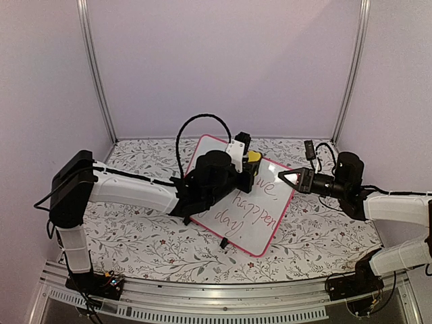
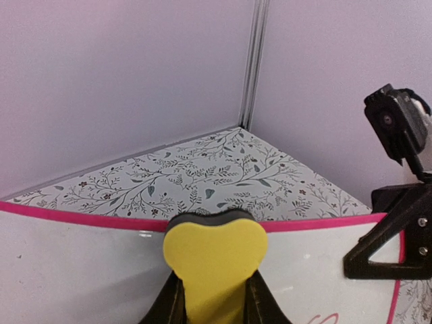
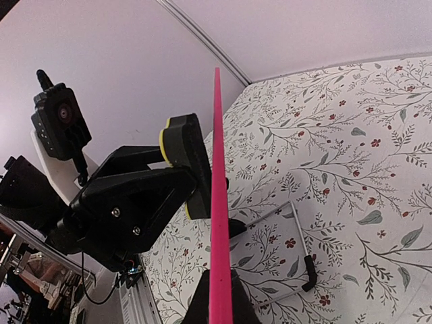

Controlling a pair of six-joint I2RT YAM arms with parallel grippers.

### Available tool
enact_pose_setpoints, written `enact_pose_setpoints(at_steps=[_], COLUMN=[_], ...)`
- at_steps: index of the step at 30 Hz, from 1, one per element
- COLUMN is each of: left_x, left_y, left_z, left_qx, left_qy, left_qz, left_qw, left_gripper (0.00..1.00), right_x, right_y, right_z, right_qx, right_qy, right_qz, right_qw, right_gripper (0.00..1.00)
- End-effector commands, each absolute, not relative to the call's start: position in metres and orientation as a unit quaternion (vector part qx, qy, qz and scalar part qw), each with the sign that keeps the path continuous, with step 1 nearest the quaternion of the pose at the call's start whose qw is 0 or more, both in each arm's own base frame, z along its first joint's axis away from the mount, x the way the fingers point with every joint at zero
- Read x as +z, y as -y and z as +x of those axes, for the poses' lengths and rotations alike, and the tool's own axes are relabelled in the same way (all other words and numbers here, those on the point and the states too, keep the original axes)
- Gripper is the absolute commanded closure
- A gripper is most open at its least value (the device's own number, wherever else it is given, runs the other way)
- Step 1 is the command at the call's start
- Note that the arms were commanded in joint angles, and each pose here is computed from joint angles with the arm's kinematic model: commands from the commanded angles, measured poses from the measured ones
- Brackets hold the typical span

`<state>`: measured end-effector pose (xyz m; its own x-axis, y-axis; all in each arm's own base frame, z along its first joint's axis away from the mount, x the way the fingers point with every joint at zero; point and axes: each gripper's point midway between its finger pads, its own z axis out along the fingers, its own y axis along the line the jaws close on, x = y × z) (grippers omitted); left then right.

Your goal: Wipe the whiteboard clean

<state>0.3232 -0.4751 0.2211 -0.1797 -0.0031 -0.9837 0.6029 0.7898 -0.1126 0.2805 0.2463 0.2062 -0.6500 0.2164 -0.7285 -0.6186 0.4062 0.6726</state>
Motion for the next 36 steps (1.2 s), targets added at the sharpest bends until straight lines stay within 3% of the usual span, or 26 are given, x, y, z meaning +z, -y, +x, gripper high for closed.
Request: enact_pose_setpoints(at_steps=[1,21,36], left_x=[0.242,0.139,0.075], left_y=[0.468,0.493,0.448], left_z=[0.330,0.274,0.255], left_qx=[-0.240,-0.199,-0.158], left_qy=[-0.709,-0.774,-0.850], left_qz=[0.191,0.311,0.306], left_qw=[0.635,0.514,0.399], left_gripper=[1.00,1.00,1.00], right_x=[0.180,0.179,0.180], right_y=[-0.268,-0.269,-0.268], right_z=[0.244,0.244,0.243], right_qx=[0.547,0.548,0.547], right_qy=[-0.747,-0.747,-0.747], right_qz=[-0.201,-0.202,-0.203], right_qw=[0.320,0.316,0.320], right_gripper=[1.00,1.00,1.00])
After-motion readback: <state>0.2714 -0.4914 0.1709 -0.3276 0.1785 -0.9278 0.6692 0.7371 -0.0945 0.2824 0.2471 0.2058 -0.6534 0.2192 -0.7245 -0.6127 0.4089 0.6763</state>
